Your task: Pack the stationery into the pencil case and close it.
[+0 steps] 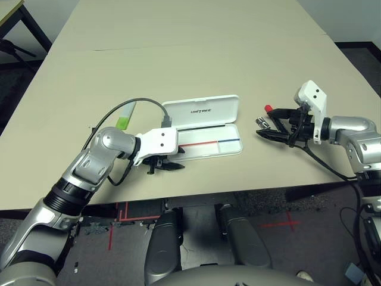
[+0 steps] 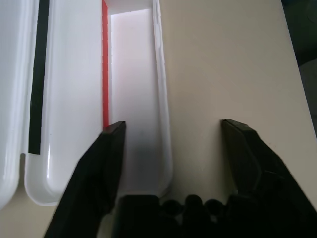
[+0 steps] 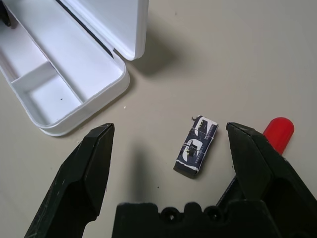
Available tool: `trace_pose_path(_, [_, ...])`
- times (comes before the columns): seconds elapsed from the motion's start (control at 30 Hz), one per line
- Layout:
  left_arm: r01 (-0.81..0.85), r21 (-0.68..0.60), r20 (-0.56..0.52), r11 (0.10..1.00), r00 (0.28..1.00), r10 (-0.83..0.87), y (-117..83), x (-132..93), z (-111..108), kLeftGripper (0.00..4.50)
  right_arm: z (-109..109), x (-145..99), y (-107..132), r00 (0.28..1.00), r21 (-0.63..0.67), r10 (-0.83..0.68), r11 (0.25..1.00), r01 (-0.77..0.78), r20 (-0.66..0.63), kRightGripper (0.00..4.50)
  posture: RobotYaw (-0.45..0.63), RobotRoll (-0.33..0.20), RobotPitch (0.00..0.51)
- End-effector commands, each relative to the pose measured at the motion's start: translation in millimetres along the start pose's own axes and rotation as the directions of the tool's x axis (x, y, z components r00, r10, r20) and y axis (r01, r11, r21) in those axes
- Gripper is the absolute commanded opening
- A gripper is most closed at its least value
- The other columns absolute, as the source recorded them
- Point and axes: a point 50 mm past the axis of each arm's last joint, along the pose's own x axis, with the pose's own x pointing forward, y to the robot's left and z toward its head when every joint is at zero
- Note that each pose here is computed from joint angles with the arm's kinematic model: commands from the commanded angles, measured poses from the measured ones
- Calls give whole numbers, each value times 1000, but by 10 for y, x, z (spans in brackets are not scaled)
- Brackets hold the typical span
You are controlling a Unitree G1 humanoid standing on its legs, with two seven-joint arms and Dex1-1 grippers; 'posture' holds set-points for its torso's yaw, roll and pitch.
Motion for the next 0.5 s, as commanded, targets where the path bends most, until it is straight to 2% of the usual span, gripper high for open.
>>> trace_pose_path(0.03, [7, 20, 26, 1000, 1000, -7, -41, -129, 78, 4480, -21, 31, -17, 1000, -1, 4, 1000, -4, -9, 4500, -70, 0, 162])
trace_pose_path(0.27, [-14, 19, 87, 1000, 996, 12, -75, -325, 171, 4480, 28, -8, -45, 1000, -1, 12, 1000, -12, 17, 4500, -56, 0, 147])
trace_pose_path(0.4, [-47, 9, 99, 999, 994, 46, -69, -450, 218, 4480, 114, -99, -35, 997, 19, 17, 1000, -18, 70, 4500, -57, 0, 143])
trace_pose_path(0.5, [-94, 16, 103, 995, 990, 92, -32, -562, 260, 4480, 194, -175, 10, 998, 55, -14, 998, 11, 55, 4500, -58, 0, 145])
